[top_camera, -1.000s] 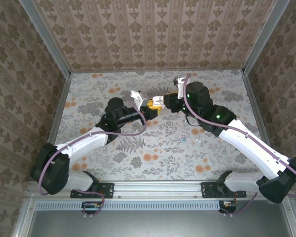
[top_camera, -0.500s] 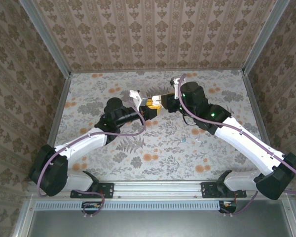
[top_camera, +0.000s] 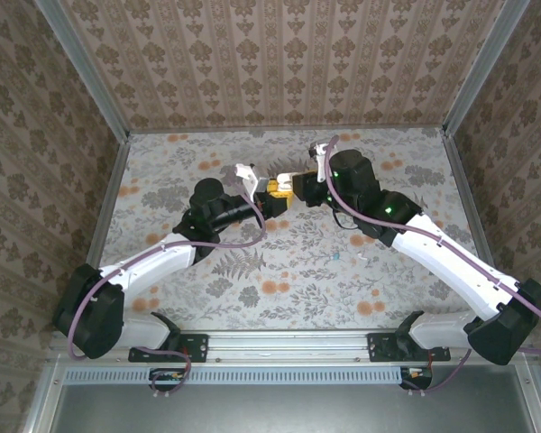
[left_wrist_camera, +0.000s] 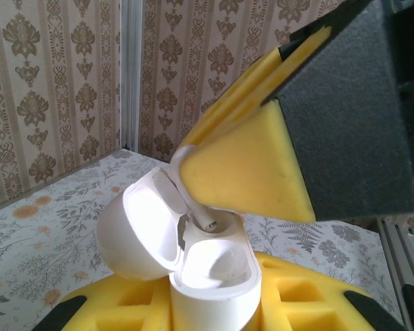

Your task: Insert wireless bluetooth earbuds into charging case

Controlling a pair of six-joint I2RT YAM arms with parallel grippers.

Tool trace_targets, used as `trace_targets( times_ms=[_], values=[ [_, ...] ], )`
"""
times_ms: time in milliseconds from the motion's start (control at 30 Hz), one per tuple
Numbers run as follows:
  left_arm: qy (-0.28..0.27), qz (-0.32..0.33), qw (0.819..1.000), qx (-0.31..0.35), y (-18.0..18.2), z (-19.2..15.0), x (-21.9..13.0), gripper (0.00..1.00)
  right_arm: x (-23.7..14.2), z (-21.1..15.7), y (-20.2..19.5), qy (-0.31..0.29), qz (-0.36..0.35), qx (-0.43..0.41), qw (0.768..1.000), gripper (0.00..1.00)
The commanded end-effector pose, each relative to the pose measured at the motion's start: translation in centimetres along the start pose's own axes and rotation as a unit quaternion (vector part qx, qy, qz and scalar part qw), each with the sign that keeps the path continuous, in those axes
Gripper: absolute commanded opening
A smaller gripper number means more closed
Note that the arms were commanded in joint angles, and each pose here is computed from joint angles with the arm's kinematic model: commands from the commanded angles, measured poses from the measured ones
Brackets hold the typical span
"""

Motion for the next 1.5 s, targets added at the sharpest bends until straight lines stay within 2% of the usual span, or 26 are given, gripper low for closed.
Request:
trace_targets(
  times_ms=[0,300,833,967,1067,1267,1467],
  values=[
    [-0.04,-0.018,0.999,0.019,-1.2,2.2,-0.1,0.26,0.4,-0.5,0.5,0.0,0.021,-0.009,1.0,0.27],
    [-0.046,-0.014,0.999,0.018,-1.1,2.3,-0.2,0.26,0.3,-1.1,0.9,0.012,0.047,-0.018,0.999,0.29],
    [-0.052,-0.018,0.998,0.03,-1.5,2.7,-0.5,0.26,-0.7,-1.1,1.5,0.025,0.085,-0.017,0.996,0.41],
    [-0.053,-0.02,0.998,0.033,-1.6,2.8,-0.6,0.26,-1.1,-0.9,1.3,0.026,0.086,0.002,0.996,0.43],
    [-0.052,-0.02,0.998,0.033,-1.7,2.7,-0.7,0.26,-1.4,-0.6,1.1,0.023,0.097,0.027,0.995,0.49],
    [-0.052,-0.017,0.998,0.038,-1.6,2.7,-0.7,0.26,-1.9,0.6,1.1,0.019,0.15,0.081,0.985,0.56],
    [-0.05,-0.019,0.998,0.039,-1.6,2.7,-0.6,0.26,-2.2,1.0,0.6,0.019,0.142,0.102,0.984,0.61]
  ],
)
Point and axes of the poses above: each hand's point on the last joint's axis, 136 mm out from that joint toward the fingers, its own x axis out along the fingers, its own y axis along the line the jaws close on, z = x × y, the point moved 8 cm from there along -x, back along the fingers, and after that the axes turned 7 degrees about -x, right-handed, at the moved point
